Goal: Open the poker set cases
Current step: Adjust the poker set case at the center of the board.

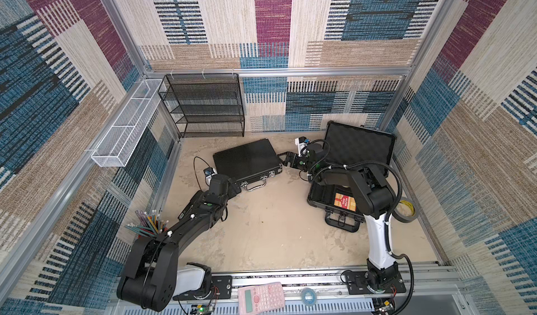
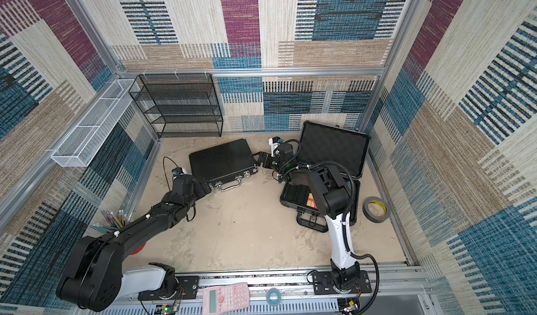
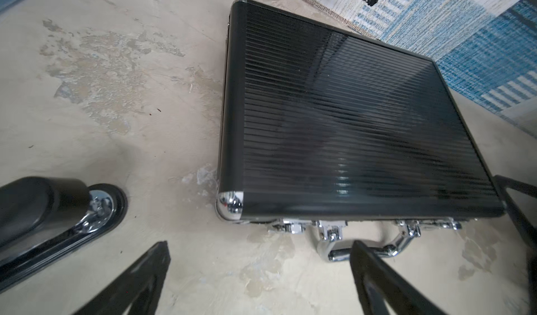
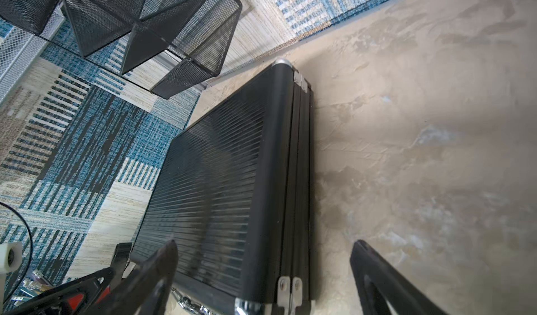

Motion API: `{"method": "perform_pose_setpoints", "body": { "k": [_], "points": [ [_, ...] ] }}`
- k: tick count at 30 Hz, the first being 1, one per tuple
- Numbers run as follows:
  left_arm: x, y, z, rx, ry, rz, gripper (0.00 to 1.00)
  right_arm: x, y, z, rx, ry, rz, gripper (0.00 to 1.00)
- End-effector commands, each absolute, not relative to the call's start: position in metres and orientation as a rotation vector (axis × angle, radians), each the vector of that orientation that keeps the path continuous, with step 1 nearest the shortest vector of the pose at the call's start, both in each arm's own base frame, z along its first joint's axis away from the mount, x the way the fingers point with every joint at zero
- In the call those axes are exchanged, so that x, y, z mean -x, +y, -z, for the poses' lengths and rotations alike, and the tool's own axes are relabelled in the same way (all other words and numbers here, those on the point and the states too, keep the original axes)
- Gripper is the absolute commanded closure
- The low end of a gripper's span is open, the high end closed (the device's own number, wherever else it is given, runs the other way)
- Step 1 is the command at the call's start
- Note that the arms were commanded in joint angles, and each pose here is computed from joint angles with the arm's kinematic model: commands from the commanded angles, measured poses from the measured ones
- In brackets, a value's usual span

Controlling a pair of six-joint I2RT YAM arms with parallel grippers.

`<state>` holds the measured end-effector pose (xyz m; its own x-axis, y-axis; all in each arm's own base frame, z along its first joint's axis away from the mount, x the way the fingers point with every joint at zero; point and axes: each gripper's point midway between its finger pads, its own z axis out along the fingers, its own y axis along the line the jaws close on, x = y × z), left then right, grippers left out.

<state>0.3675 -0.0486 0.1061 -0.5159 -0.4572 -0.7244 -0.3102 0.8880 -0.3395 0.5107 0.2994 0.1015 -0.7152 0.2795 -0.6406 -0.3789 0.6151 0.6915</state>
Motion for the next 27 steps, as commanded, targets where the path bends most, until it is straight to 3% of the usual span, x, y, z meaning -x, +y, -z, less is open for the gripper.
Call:
{"method": "perform_pose_setpoints", "body": {
  "k": [1, 7, 15, 19, 27],
  "points": [
    [-0.385, -0.058, -0.114, 0.509, 2.144, 0.329, 0.02, -0.514, 0.302, -0.098, 0.071, 2.101, -1.120, 0.06],
    [-0.410, -0.059, -0.108, 0.516, 2.159, 0.461, 0.02, -0.515, 0.313, -0.089, 0.110, 2.136, -1.142, 0.10],
    [-0.432, -0.056, -0.102, 0.499, 2.177, 0.460, 0.06, -0.514, 0.326, -0.078, 0.155, 2.179, -1.159, 0.20],
    [-0.443, -0.063, -0.098, 0.465, 2.208, 0.505, 0.12, -0.511, 0.329, -0.078, 0.181, 2.178, -1.179, 0.23],
    [-0.451, -0.077, -0.083, 0.438, 2.266, 0.604, 0.29, -0.498, 0.338, -0.080, 0.262, 2.185, -1.217, 0.42]
  ]
}}
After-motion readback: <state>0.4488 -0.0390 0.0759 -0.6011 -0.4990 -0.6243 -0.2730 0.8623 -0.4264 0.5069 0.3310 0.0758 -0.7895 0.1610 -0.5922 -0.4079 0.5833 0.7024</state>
